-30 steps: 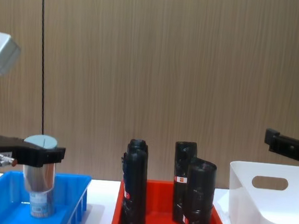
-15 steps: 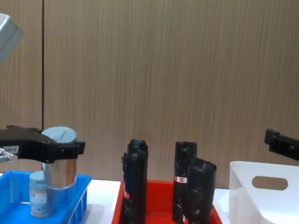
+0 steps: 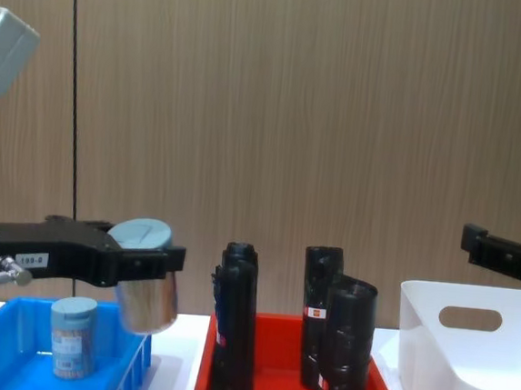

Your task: Pick the cotton swabs from the blue box and place them into the white box.

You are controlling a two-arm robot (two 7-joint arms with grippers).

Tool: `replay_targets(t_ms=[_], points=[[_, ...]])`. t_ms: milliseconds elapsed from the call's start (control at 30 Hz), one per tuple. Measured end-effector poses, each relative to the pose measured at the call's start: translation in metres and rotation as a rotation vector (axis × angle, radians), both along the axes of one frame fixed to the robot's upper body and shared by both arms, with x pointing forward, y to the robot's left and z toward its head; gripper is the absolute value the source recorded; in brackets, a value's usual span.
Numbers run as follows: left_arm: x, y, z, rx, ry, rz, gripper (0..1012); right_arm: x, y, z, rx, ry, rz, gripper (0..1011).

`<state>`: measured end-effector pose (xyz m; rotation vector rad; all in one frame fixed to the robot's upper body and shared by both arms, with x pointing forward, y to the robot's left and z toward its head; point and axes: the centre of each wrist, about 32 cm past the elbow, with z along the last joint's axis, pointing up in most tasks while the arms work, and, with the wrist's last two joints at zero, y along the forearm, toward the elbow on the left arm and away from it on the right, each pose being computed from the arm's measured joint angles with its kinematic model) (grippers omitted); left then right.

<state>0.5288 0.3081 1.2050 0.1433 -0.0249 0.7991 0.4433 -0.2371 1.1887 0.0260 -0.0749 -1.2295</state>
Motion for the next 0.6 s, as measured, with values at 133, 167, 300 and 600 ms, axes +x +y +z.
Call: replay_targets(t_ms=[133, 167, 300, 600], points=[[0.0031, 0.0008, -0.0004, -0.015, -0.003, -0.050, 678, 0.000, 0.000, 0.000, 0.000, 0.000, 0.000, 1002], [0.0049, 0.0009, -0.0005, -0.022, -0.004, -0.073, 678, 0.000, 0.000, 0.000, 0.000, 0.000, 0.000, 1001], [0.0093, 0.0007, -0.0028, -0.044, -0.002, -0.135, 677, 0.000, 0.000, 0.000, 0.000, 0.000, 0.000, 1002], [0.0219, -0.0032, -0.0090, -0.117, -0.002, -0.281, 678, 0.000, 0.000, 0.000, 0.000, 0.000, 0.000, 1002]])
